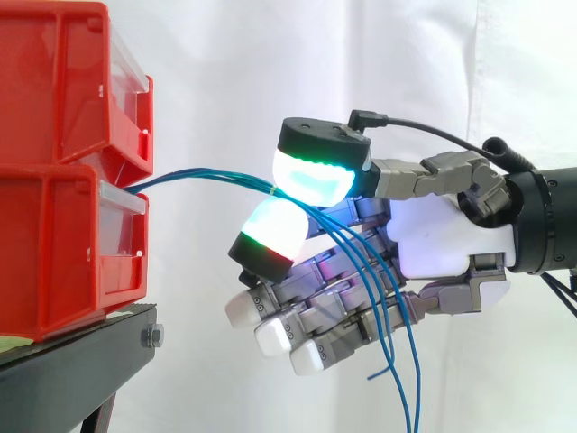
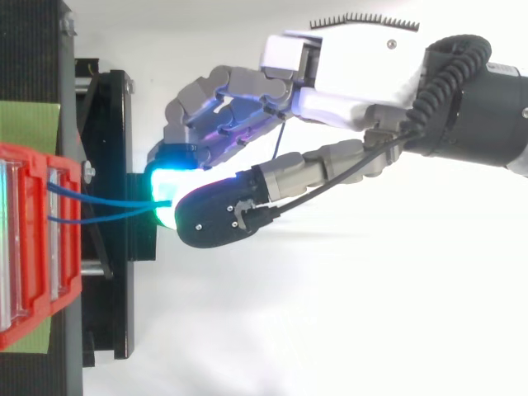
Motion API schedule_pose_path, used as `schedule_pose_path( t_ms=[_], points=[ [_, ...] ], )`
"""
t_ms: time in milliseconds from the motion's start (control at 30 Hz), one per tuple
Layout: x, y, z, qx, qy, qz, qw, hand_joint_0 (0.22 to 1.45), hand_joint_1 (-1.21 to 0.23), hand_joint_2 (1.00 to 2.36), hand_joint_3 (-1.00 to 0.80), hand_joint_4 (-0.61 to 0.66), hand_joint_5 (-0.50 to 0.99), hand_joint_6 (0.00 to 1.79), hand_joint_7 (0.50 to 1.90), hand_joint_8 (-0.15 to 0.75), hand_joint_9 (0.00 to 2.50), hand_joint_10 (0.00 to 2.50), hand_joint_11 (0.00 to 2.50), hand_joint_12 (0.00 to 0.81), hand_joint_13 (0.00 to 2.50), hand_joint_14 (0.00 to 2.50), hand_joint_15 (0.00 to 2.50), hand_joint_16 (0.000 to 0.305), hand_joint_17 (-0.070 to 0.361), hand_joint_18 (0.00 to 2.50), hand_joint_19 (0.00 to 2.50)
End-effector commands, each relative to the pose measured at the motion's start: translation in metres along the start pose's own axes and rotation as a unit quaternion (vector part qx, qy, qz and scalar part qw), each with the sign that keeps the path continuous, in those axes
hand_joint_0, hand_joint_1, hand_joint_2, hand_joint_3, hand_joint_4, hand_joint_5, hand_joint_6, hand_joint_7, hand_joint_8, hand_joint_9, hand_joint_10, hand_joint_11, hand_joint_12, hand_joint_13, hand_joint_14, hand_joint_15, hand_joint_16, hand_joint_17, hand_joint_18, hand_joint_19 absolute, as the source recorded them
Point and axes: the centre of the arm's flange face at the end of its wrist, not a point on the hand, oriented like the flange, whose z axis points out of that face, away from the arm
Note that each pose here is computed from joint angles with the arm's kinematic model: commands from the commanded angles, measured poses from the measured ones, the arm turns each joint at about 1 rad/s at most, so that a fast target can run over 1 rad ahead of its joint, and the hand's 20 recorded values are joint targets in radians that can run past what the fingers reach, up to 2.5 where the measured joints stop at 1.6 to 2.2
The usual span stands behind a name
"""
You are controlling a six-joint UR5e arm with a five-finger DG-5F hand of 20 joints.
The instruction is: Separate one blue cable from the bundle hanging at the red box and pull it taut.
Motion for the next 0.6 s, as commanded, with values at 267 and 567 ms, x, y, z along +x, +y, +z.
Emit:
schedule_pose_path(
  t_ms=[267, 567],
  points=[
    [0.0024, -0.0011, -0.0005, 0.003, 0.0, 0.001, 1.0, 0.63, -0.72, 1.0, -0.5, 0.2, -0.18, 0.94, 0.93, 0.355, 0.77, 0.01, 0.39, 0.344, 0.79, 0.01, 0.34, 0.036, 0.081, 0.64, 0.35],
    [0.0061, -0.0016, -0.0015, 0.008, 0.004, 0.009, 0.9999, 0.54, -0.6, 1.0, -0.5, 0.22, -0.18, 0.91, 0.94, 0.377, 0.85, 0.01, 0.51, 0.365, 0.84, 0.01, 0.39, 0.039, 0.088, 0.65, 0.35]
  ],
)
